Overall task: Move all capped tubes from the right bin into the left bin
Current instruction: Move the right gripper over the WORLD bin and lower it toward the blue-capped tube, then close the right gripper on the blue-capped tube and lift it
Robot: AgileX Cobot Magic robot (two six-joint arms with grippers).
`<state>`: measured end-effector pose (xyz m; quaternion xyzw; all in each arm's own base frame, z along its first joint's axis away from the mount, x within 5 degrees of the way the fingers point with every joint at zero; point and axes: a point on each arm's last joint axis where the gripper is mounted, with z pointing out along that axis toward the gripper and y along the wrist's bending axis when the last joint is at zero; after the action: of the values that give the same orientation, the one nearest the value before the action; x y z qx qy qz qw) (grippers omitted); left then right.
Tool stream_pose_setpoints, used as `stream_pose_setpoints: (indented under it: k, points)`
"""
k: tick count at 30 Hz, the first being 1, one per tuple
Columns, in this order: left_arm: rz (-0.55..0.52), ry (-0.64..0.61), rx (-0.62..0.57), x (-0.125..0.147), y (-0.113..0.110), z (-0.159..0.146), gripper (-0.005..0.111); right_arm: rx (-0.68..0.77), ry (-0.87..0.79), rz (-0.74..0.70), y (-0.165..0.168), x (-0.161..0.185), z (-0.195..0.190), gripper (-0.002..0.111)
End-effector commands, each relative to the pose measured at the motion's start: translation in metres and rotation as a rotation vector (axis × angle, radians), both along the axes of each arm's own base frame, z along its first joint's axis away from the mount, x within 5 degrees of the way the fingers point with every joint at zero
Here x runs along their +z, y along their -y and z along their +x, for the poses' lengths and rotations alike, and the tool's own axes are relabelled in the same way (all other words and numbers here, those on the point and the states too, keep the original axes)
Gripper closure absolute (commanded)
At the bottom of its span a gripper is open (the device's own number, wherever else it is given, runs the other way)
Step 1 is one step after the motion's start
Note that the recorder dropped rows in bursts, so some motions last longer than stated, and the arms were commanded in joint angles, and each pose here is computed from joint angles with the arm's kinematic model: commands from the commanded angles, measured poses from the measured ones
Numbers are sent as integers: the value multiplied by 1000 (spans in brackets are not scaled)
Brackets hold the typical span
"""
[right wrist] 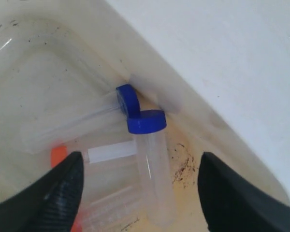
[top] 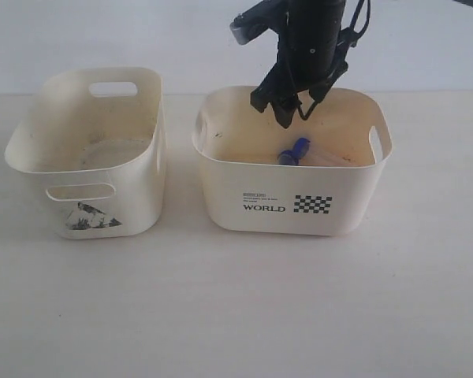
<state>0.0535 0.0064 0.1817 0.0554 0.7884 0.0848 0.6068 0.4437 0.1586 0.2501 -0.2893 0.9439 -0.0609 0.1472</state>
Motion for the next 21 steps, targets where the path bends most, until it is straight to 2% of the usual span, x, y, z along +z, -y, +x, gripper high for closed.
stream_pose_setpoints:
  k: [1, 6, 13, 21]
  points:
    - [-8, 7, 2, 1, 0, 0, 102, -12, -22, 38, 0, 8, -12, 45]
    - [-8, 7, 2, 1, 0, 0, 102, -13, -61, 20, 6, 6, -27, 45]
    - [-8, 7, 2, 1, 0, 0, 102, 58, -143, -83, 15, -22, -38, 45]
    - [-8, 7, 2, 1, 0, 0, 102, 128, -69, -125, 17, -34, -30, 45]
